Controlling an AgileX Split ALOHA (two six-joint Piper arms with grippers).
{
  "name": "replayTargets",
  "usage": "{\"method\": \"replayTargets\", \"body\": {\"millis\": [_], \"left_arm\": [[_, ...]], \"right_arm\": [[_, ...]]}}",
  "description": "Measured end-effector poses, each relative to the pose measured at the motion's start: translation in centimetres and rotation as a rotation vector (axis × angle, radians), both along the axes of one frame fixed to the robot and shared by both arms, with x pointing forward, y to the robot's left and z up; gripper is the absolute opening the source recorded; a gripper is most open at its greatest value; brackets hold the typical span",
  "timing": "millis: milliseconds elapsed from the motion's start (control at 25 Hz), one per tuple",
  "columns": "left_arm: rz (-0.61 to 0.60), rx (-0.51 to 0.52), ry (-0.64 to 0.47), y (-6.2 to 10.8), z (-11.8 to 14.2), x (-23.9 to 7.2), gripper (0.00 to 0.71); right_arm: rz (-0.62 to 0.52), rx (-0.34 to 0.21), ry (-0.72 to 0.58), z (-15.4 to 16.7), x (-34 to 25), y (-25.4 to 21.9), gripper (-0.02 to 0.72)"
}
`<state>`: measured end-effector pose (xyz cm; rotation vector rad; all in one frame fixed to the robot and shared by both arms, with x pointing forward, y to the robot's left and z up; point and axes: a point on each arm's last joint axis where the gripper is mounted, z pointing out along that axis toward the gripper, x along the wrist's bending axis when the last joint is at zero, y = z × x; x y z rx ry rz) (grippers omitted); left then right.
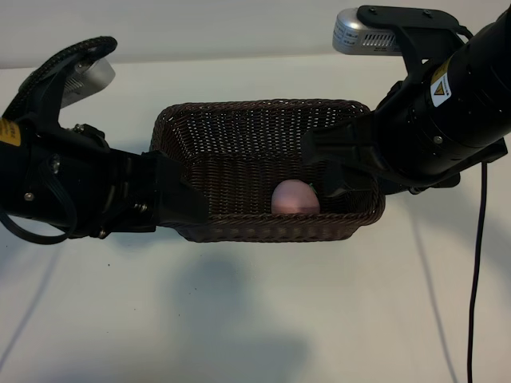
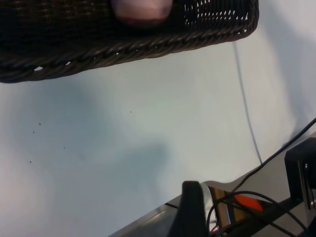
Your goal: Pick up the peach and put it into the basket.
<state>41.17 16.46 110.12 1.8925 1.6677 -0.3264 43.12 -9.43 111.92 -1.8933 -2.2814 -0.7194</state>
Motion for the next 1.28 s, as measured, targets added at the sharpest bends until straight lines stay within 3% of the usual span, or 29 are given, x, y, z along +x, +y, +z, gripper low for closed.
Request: {"method": "replayTargets", "body": {"millis": [1280], "left_arm": [[0.0,0.0,0.0,0.0,0.0,0.0,0.587]], "right_arm": [[-0.014,0.008,0.001,0.03,0.05,0.03,0.537]]}}
